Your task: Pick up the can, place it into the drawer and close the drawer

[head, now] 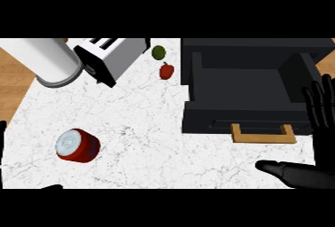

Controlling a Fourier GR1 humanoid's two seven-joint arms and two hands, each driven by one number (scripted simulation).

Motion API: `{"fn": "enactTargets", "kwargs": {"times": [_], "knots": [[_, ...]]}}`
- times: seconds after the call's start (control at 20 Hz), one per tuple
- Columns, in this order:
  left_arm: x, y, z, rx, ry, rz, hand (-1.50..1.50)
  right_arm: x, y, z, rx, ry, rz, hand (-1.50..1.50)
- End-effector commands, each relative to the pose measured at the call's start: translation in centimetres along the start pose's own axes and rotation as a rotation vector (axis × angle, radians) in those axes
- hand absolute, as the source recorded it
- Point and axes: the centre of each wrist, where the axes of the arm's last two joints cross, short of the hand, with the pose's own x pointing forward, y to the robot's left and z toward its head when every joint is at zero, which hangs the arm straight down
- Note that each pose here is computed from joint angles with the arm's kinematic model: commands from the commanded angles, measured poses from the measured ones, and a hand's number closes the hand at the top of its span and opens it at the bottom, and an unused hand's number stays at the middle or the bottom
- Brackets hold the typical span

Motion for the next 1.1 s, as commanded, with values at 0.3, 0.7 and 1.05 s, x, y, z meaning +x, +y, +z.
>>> {"fn": "enactTargets", "kwargs": {"times": [0.3,0.7,1.05], "knots": [[1.0,0.9,1.2,0.156,0.158,-0.011,-1.5,-0.4,0.0,0.3,-0.055,0.134,0.002,-1.5],[0.7,2.0,0.8,0.128,0.186,-0.011,-1.5,-0.8,-2.0,0.2,-0.039,0.107,0.002,-1.5],[-2.0,-0.7,0.7,0.125,0.258,-0.01,-1.5,0.1,-0.7,1.9,-0.033,0.102,0.018,-1.5]]}}
